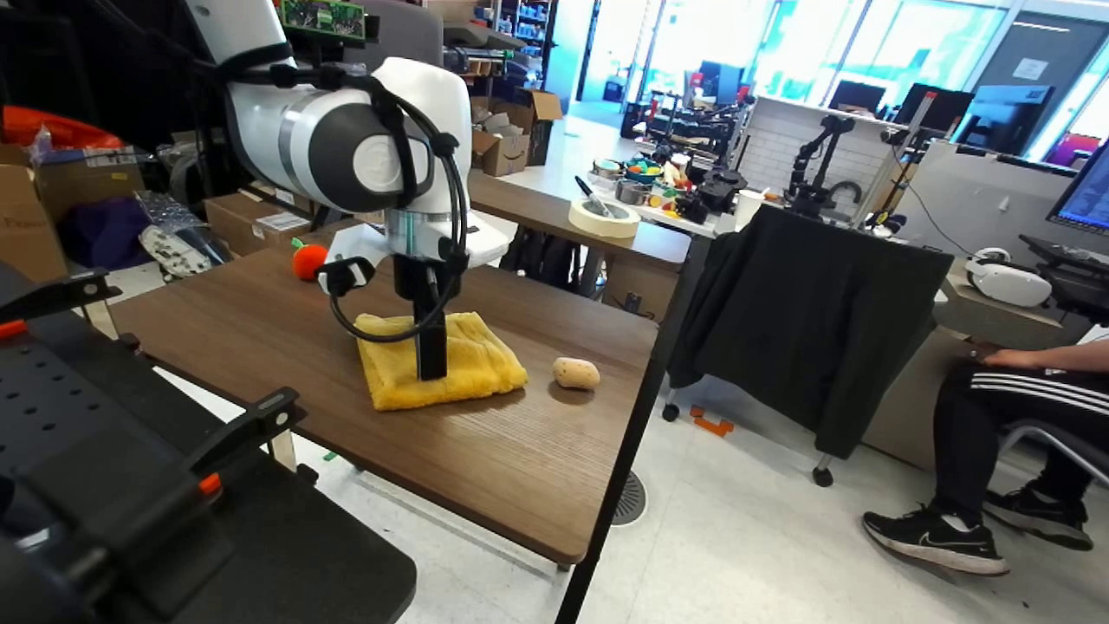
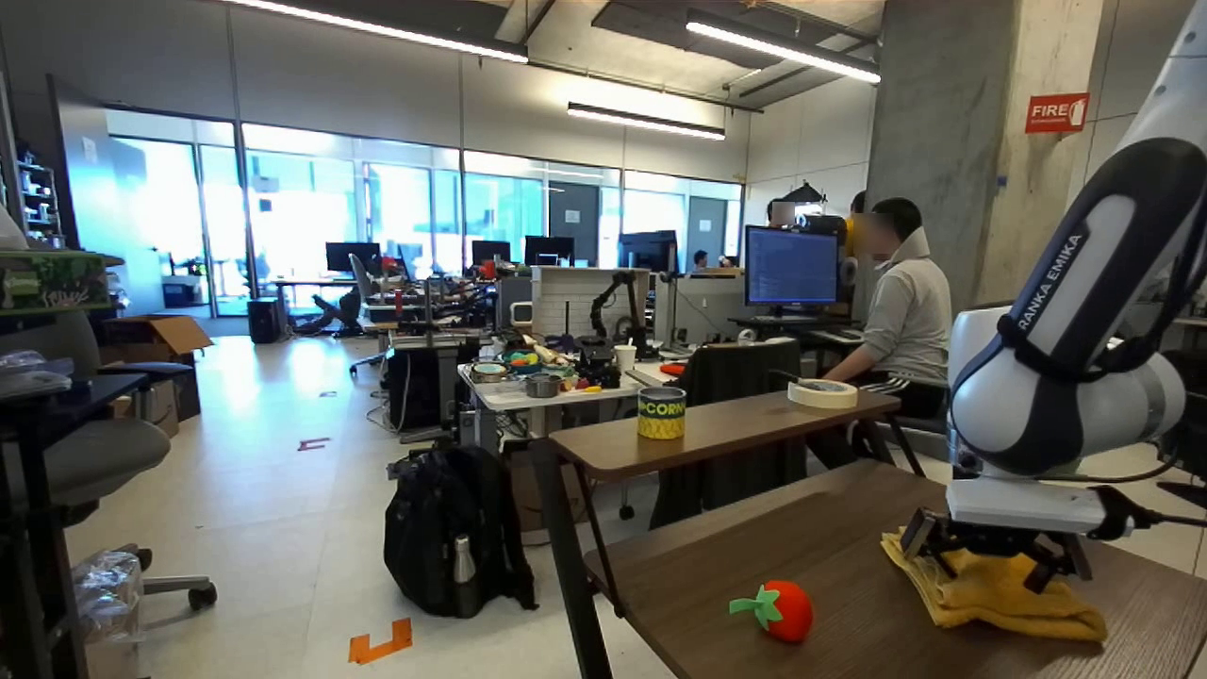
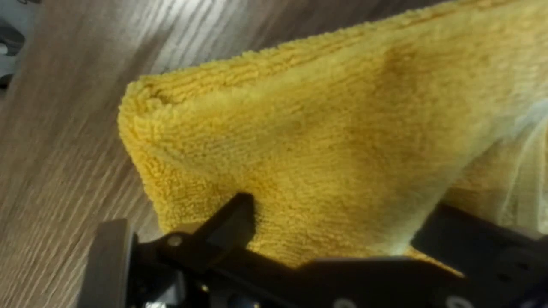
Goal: Wipe the table with the yellow towel
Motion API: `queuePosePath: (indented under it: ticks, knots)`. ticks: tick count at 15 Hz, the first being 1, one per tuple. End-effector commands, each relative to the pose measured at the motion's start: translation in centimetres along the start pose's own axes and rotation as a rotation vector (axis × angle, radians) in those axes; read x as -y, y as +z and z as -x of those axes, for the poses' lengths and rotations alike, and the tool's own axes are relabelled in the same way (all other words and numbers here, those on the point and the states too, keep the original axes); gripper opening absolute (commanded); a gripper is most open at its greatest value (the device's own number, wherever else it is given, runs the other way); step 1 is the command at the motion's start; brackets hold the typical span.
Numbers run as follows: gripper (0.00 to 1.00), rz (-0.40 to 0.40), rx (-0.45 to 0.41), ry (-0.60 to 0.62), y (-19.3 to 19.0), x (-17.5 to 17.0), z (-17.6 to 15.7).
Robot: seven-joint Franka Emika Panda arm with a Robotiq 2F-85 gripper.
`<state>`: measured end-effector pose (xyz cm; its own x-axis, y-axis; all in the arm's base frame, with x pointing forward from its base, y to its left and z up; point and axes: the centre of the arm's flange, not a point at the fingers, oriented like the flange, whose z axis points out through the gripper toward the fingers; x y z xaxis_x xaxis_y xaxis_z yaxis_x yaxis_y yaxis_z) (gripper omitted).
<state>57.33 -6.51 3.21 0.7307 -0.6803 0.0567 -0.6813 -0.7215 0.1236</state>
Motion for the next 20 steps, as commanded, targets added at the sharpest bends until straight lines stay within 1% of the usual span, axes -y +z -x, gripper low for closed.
queuePosePath:
  ticks: [1,3,5,7,9,10,12,14,16,17,20]
  knots:
    - [1.0,-0.097,0.062,0.164,2.3,3.9,-2.9]
    - [1.0,-0.185,0.101,0.216,0.8,6.9,-3.8]
    - [1.0,-0.264,0.118,0.21,-1.4,11.3,-3.9]
    - [1.0,-0.315,0.151,0.184,-3.0,15.9,-3.3]
    - [1.0,-0.327,0.191,0.15,-3.5,19.8,-2.2]
    - [1.0,-0.322,0.206,0.133,-3.5,21.2,-1.5]
    - [1.0,-0.306,0.237,0.108,-2.8,22.7,-0.9]
    - [1.0,-0.288,0.252,0.105,-2.1,22.7,-0.9]
    - [1.0,-0.273,0.256,0.127,-1.5,21.2,-1.8]
    - [1.0,-0.267,0.25,0.143,-1.6,20.0,-2.6]
    - [1.0,-0.225,0.202,0.229,-1.2,14.2,-6.1]
